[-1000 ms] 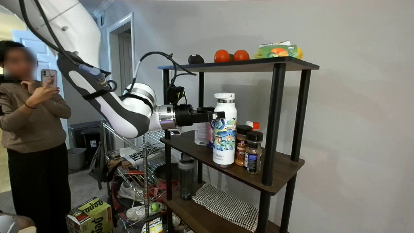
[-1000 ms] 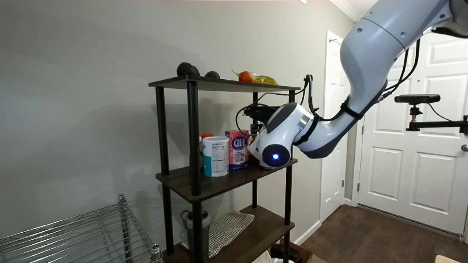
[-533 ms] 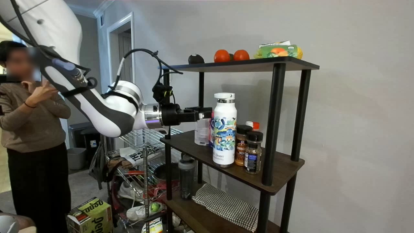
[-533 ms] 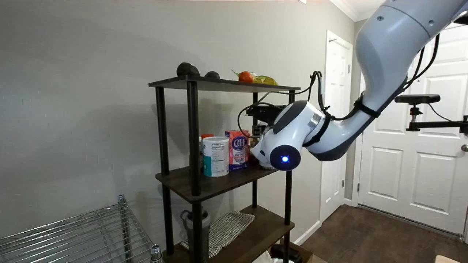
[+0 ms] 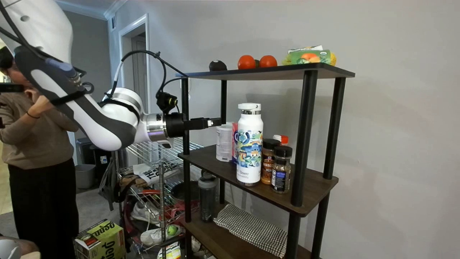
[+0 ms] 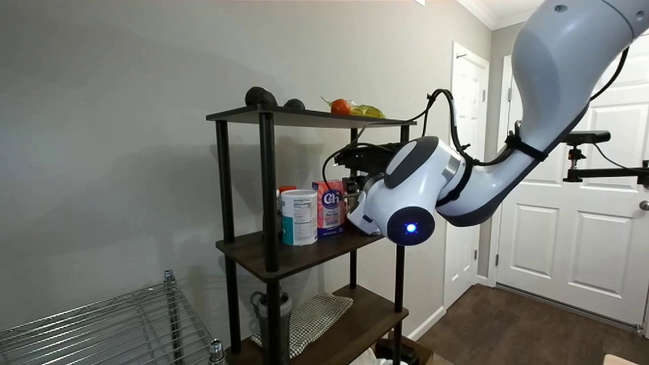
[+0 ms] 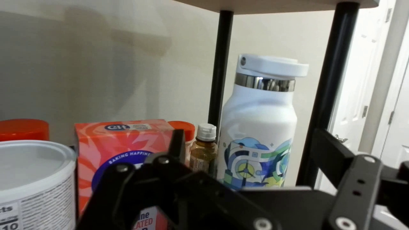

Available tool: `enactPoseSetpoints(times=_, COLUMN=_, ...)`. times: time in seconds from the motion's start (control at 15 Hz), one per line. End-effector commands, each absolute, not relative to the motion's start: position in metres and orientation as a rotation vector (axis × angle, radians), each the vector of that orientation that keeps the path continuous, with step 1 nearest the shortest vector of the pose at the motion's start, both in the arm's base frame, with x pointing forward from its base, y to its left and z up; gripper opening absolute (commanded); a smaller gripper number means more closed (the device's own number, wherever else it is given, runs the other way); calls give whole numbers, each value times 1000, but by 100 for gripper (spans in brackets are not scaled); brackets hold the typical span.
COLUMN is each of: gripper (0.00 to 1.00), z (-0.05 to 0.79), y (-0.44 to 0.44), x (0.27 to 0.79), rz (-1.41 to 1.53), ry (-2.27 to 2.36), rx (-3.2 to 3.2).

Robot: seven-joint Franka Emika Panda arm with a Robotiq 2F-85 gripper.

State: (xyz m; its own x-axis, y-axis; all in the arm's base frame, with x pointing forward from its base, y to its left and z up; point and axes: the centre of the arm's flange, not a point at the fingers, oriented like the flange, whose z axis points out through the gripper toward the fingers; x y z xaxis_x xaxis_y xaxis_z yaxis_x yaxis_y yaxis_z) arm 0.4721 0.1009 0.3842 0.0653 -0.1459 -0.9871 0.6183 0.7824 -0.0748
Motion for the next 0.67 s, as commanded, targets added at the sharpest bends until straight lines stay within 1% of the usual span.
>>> enactPoseSetpoints(times=0.0, gripper=100, z=393, y=111, x=454, rz=-566, ry=1431, rx=295)
enactPoseSetpoints(times=0.6, gripper=100, z=383, y=154, x=462, rz=-375, ry=1518, rx=73)
